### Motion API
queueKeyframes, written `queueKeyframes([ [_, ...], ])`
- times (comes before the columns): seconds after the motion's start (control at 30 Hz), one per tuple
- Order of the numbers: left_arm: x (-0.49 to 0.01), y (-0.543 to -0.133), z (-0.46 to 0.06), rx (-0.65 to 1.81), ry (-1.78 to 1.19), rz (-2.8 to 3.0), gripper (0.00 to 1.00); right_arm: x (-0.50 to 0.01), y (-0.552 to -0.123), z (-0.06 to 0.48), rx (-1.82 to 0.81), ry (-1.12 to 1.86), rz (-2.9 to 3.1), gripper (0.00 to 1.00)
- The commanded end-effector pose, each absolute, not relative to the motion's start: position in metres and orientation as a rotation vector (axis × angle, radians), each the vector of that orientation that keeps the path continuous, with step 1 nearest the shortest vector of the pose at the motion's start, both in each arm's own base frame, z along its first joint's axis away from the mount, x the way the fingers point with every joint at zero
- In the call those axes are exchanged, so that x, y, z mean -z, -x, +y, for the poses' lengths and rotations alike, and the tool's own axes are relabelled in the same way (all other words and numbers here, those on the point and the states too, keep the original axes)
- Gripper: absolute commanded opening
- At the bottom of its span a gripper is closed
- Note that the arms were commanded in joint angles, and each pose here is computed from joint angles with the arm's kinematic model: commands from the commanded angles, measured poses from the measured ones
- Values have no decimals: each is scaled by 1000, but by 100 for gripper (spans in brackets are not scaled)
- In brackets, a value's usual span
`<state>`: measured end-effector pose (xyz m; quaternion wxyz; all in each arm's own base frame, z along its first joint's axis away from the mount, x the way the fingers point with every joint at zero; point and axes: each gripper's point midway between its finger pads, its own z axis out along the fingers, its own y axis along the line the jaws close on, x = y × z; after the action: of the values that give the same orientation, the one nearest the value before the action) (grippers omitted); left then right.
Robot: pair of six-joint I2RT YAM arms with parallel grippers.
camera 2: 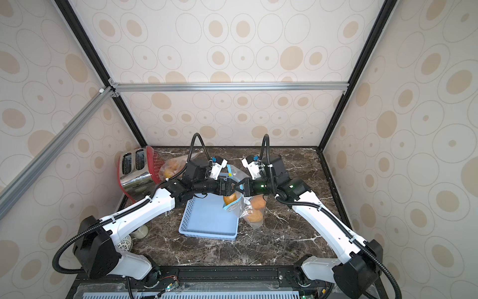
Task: Put the potatoes into a zipper bag and zip it
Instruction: Place the potato into the zipper food storage bag.
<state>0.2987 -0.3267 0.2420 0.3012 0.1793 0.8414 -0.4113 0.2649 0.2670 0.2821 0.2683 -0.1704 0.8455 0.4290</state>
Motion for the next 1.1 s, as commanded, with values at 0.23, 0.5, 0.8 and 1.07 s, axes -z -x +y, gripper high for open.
queueKeyframes([
  [0.23, -305, -269, -336, 1252, -613, 2030, 84, -222, -299, 222, -784, 208, 2460, 0],
  [0.5, -299, -269, -337, 1276, -606, 2032, 83, -223, -299, 217, -809, 149, 2480, 0],
  [0.8, -278, -281, -334, 1211, -549, 2075, 57, -233, -294, 224, -887, 194, 2443, 0],
  [1.07, -254, -272, -311, 1122, -525, 2124, 28, -235, -294, 221, -886, 192, 2447, 0],
])
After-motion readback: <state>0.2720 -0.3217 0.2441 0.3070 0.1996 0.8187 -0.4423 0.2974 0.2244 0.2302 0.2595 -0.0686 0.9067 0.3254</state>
